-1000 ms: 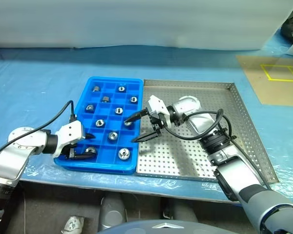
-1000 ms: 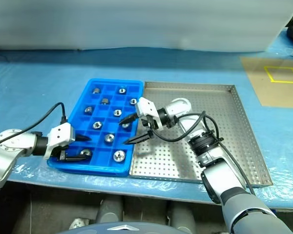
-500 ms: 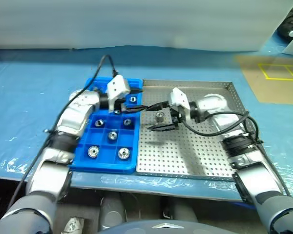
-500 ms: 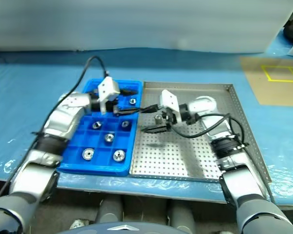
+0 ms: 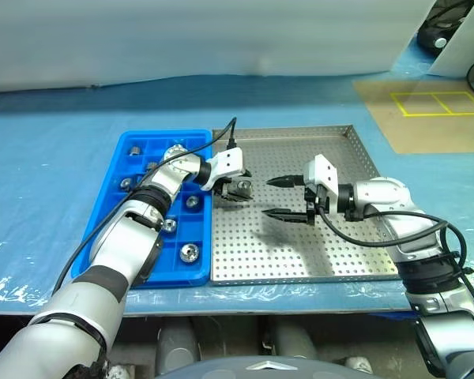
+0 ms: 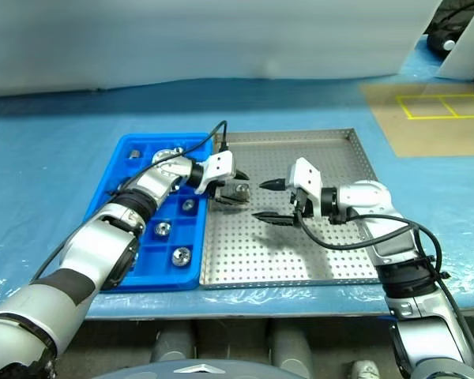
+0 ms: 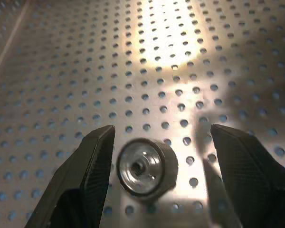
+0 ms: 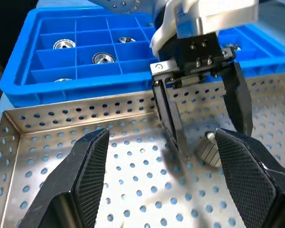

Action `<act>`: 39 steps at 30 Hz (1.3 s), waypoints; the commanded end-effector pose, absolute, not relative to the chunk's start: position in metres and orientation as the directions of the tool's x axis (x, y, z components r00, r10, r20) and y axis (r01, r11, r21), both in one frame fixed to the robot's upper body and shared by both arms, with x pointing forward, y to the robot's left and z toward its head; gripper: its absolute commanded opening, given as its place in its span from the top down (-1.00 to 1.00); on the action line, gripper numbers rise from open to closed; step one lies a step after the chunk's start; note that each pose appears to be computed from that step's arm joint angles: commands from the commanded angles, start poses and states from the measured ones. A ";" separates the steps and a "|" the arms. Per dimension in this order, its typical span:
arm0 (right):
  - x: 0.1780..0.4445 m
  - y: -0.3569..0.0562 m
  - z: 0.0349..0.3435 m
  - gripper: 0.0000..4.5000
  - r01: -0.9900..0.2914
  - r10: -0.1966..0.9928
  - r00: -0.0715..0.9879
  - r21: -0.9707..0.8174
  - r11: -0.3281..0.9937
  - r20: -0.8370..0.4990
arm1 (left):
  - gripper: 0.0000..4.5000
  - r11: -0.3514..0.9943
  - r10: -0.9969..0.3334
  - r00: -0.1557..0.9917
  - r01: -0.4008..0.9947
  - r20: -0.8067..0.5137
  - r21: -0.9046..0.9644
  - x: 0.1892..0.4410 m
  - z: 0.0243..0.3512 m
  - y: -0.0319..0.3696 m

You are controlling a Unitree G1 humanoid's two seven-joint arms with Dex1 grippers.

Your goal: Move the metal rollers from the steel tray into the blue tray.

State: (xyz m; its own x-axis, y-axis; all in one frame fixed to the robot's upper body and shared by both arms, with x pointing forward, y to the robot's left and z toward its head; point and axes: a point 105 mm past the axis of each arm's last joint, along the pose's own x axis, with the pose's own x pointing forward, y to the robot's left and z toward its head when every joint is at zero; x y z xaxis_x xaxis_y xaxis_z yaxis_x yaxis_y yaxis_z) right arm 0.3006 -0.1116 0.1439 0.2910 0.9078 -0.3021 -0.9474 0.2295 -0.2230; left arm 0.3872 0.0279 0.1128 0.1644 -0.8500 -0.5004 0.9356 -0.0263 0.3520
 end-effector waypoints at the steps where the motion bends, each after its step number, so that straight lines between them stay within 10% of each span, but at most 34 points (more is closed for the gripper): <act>1: 0.296 -0.114 0.161 -0.62 -0.928 0.910 0.327 -0.268 0.258 -0.256 | -0.51 -0.050 -0.798 0.200 0.918 -0.568 0.394 0.395 0.116 0.036; 30: 0.288 -0.119 0.149 -0.62 -0.910 0.883 0.390 -0.257 0.326 -0.261 | -0.51 -0.040 -0.664 0.272 0.917 -0.697 0.396 0.401 0.089 0.036; 34: 0.289 -0.119 0.149 -0.62 -0.909 0.883 0.390 -0.259 0.326 -0.259 | 0.00 -0.017 -0.667 0.296 0.911 -0.684 0.412 0.405 0.092 0.037; 39: 0.290 -0.119 0.150 -0.62 -0.909 0.884 0.390 -0.262 0.325 -0.257 | 0.15 -0.014 -0.664 0.305 0.908 -0.683 0.419 0.406 0.093 0.042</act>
State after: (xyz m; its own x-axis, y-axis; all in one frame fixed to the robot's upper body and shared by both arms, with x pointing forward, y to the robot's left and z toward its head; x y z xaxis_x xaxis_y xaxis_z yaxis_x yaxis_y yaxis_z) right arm 0.2891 -0.1197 0.1370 0.3849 0.8758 -0.2913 -0.9179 0.3303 -0.2201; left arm 0.4004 0.0279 0.0931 0.2695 -0.7043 -0.6567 0.9134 -0.0290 0.4060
